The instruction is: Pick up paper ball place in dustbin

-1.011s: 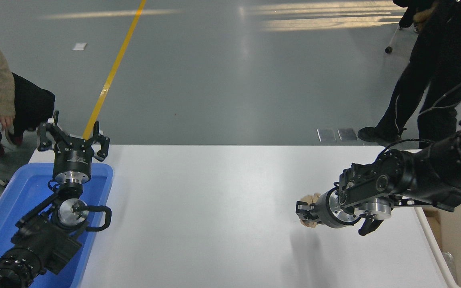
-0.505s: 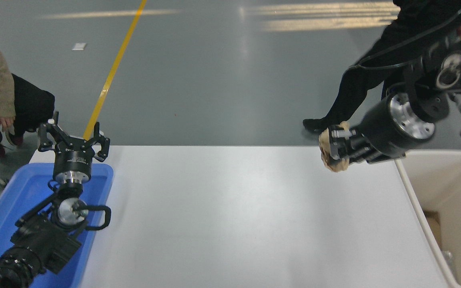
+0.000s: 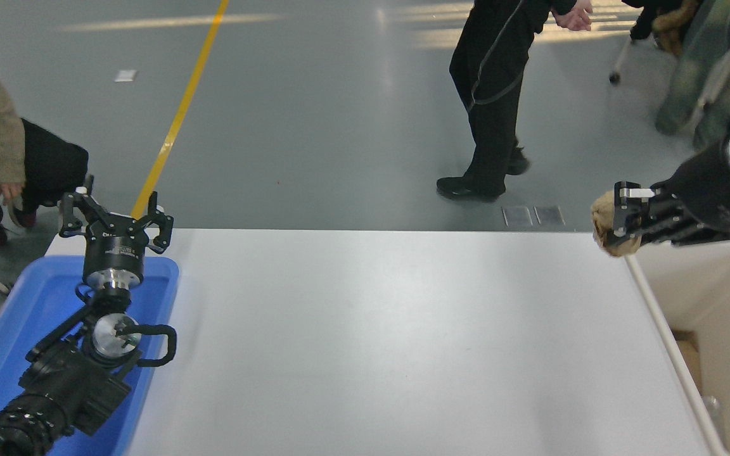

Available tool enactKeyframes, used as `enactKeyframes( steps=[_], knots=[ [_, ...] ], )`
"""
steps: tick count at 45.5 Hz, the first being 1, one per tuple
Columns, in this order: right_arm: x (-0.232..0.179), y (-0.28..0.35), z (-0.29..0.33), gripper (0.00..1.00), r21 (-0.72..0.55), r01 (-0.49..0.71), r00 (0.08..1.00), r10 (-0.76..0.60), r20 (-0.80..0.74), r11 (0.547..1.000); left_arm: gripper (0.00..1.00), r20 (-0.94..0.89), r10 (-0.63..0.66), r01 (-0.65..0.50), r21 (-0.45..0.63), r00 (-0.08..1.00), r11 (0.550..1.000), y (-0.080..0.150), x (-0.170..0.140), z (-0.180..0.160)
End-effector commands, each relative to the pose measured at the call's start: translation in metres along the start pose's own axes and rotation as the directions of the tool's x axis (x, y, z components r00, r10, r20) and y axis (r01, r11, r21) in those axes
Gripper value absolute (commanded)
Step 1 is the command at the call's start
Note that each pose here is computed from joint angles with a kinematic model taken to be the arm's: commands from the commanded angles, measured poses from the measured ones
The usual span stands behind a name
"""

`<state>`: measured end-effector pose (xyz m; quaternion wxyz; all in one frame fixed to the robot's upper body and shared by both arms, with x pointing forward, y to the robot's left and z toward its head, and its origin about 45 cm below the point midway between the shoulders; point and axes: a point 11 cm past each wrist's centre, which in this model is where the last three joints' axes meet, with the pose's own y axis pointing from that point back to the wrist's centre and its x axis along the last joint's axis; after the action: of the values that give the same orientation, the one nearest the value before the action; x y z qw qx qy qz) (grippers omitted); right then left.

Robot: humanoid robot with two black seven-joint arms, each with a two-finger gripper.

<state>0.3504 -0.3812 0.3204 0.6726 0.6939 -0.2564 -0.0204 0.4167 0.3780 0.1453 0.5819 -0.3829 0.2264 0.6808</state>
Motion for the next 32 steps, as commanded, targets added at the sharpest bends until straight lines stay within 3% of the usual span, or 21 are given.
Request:
enactKeyframes(
  steps=[1,14,32],
  knots=[
    [-0.003,-0.099,0.114,0.0,-0.18,-0.099,0.972,0.134,0.191,0.979,0.99,0.0,-0.001,0.001,0.002,1.0,1.0,0.0,0.0,-0.001],
    [-0.034,-0.171,0.231,0.0,-0.338,-0.179,0.862,0.313,0.399,0.924,0.99,0.0,-0.001,0.001,0.002,1.0,1.0,0.0,0.0,-0.001],
    [-0.098,-0.23,0.243,0.0,-0.418,-0.197,0.823,0.381,0.421,0.887,0.99,0.0,0.0,0.0,0.001,1.0,1.0,0.0,0.0,0.0]
  ],
)
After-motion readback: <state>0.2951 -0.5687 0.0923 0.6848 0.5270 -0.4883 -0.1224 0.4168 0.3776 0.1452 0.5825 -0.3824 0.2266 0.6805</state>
